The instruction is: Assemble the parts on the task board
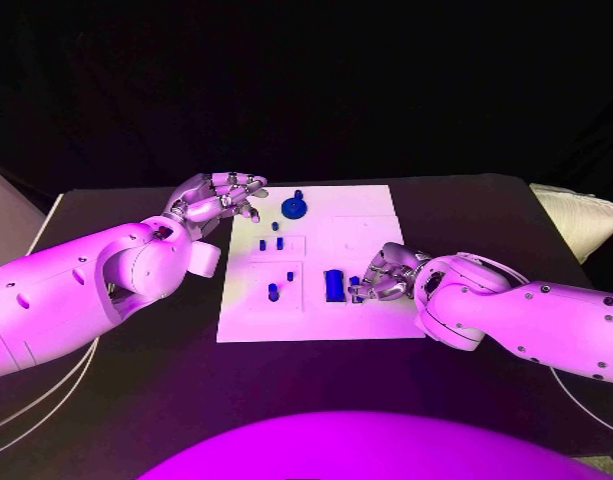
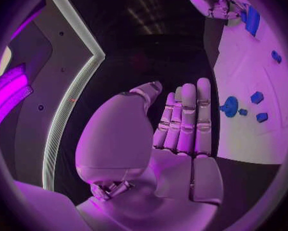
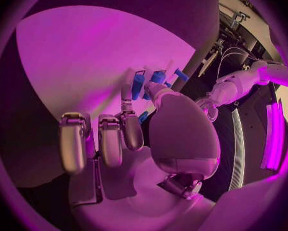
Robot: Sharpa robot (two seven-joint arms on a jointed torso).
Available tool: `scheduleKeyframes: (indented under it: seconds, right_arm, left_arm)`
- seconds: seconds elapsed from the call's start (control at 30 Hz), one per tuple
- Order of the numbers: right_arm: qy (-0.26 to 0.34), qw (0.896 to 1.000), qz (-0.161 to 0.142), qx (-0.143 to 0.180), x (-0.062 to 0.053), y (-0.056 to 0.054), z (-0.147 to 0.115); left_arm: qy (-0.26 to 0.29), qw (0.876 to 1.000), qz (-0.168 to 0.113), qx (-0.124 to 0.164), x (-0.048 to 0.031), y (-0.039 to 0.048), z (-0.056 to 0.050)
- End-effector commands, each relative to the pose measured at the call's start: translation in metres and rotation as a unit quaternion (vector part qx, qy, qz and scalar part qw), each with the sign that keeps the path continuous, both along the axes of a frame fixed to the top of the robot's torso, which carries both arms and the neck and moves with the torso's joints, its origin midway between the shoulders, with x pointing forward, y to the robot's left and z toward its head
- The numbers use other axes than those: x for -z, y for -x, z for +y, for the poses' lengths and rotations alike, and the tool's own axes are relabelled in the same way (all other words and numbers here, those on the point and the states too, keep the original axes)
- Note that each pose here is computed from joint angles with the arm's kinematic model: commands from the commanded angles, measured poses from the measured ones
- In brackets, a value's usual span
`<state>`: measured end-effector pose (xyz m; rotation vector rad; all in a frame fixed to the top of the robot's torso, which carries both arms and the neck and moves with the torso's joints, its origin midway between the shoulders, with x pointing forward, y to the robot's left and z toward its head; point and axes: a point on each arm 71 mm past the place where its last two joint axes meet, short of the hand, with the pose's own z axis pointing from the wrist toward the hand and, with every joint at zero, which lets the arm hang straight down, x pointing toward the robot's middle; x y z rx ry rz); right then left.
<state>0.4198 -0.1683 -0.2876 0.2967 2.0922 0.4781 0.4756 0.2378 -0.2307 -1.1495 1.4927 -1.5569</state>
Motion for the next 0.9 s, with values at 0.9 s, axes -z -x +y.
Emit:
scheduleKeyframes:
  seconds: [0.9]
  right_arm:
    - [-0.042,0.999,-0.03,-0.001,-0.005,0.0,-0.014]
  left_arm:
    - [0.005,1.0,-0.003,0.007,-0.0009,0.0004,-0.001]
